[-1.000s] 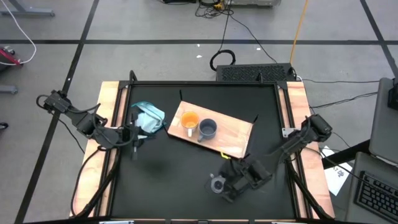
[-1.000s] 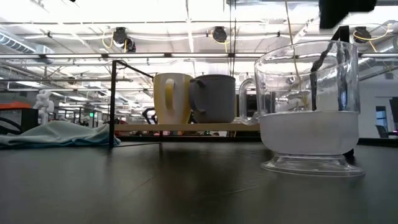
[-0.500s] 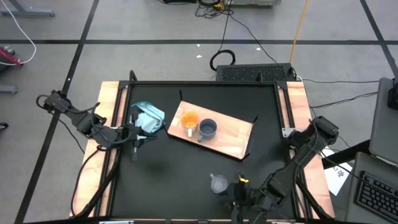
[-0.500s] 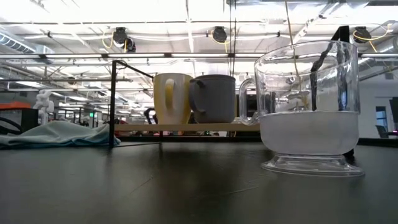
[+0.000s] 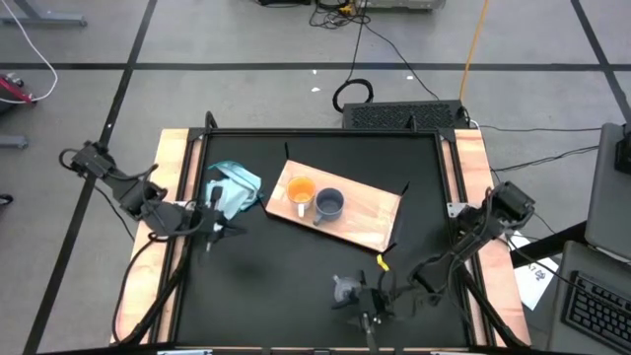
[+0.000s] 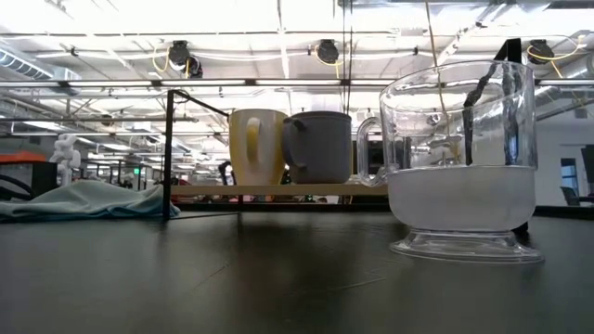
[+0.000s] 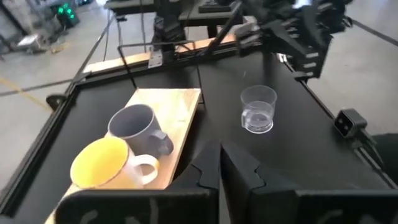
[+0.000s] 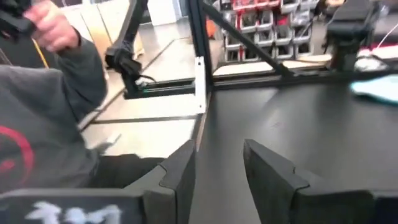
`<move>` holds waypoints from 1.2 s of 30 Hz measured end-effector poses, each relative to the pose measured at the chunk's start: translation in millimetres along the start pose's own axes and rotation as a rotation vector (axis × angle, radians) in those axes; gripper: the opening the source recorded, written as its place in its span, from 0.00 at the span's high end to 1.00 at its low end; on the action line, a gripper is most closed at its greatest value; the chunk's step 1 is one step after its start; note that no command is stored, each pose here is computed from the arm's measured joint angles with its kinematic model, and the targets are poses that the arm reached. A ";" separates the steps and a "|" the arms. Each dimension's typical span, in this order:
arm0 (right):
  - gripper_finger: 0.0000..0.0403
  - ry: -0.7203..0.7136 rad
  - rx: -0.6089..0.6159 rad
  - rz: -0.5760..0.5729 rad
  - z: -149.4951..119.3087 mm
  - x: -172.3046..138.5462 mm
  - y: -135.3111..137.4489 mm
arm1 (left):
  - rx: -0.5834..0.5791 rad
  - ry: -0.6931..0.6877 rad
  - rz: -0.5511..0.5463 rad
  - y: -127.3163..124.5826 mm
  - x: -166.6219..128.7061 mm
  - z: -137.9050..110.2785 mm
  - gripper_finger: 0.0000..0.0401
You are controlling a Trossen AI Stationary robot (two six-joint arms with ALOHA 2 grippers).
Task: Stack small to large cups/mugs on shelf
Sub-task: Put the transparent cup on the shelf
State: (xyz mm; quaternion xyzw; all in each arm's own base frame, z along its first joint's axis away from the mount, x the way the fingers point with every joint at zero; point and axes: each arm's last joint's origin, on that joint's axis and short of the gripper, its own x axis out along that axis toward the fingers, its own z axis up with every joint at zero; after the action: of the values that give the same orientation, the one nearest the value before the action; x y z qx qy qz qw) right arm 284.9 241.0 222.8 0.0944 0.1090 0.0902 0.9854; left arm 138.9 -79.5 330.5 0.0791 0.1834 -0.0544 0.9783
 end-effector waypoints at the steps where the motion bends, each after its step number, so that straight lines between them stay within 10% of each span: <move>1: 0.72 0.002 -0.028 -0.004 -0.8 -0.1 -1.8 | 0.014 -0.003 -0.004 -1.3 -0.7 0.1 0.98; 7: 0.97 -0.022 -0.257 -0.057 0.3 -0.4 -3.4 | 0.060 -0.037 -0.035 -7.8 -3.7 2.7 0.99; 20: 0.99 -0.060 -0.373 -0.110 9.8 -6.4 -2.3 | 0.083 -0.058 -0.064 -12.4 -6.5 4.0 0.96; 36: 1.00 -0.015 -0.370 -0.468 43.4 -116.9 -11.5 | 0.033 -0.289 0.136 25.7 -71.7 -5.3 0.99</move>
State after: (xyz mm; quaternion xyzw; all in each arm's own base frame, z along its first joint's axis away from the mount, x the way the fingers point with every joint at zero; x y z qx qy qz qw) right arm 184.6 199.5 285.2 -0.1140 0.1024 -0.1217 0.9807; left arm 74.1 -47.8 355.5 0.0987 0.0339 -0.0018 0.9945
